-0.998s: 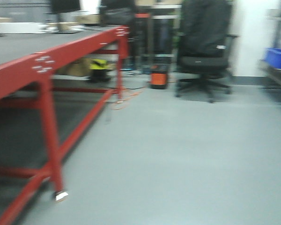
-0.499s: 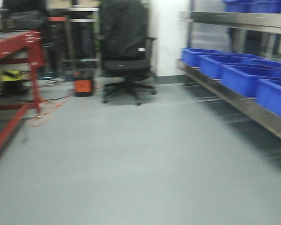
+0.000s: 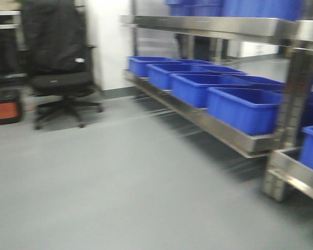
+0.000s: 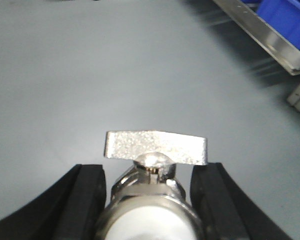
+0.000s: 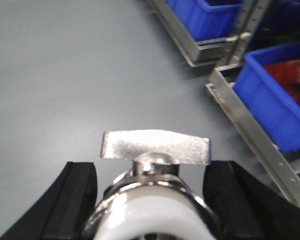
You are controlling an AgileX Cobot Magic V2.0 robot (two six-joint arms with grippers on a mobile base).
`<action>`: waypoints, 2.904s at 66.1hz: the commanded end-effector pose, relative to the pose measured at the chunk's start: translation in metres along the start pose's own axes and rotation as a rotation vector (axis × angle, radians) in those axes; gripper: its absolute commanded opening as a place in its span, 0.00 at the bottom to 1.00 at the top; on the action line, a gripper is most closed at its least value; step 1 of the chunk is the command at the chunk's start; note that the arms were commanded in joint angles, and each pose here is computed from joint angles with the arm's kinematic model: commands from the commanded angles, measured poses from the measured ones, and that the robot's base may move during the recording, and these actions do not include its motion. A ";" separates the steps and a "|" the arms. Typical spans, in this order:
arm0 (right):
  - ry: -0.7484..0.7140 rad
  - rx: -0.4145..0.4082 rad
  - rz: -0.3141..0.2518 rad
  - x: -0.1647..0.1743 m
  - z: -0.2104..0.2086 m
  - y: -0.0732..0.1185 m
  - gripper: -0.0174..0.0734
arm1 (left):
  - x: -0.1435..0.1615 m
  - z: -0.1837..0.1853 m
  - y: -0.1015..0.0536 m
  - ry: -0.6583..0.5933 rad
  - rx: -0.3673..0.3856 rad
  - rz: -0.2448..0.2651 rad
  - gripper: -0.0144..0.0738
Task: Place valve from conveyor to right shelf box
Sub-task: 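Hold the valve while the base turns toward the blue-bin shelf, then move the held valve over an empty blue bin on the shelf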
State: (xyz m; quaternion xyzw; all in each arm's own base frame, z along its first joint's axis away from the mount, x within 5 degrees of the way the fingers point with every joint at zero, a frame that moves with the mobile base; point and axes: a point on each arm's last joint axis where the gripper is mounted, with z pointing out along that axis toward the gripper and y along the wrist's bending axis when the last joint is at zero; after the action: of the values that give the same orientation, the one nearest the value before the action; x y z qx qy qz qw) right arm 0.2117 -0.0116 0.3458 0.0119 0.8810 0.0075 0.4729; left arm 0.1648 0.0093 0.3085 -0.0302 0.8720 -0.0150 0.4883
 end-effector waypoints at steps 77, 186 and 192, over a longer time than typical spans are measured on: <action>-0.082 0.011 -0.010 -0.009 -0.005 0.000 0.01 | -0.007 -0.004 0.000 -0.066 -0.003 -0.010 0.04; -0.082 0.011 -0.010 -0.009 -0.005 0.000 0.01 | -0.007 -0.004 0.000 -0.066 -0.003 -0.010 0.04; -0.082 0.011 -0.010 -0.009 -0.005 0.000 0.01 | -0.007 -0.004 0.000 -0.066 -0.003 -0.010 0.04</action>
State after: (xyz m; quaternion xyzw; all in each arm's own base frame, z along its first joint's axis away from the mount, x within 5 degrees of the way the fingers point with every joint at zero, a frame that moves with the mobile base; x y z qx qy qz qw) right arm 0.2117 -0.0116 0.3458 0.0119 0.8810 0.0074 0.4728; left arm 0.1649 0.0094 0.3087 -0.0304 0.8714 -0.0148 0.4894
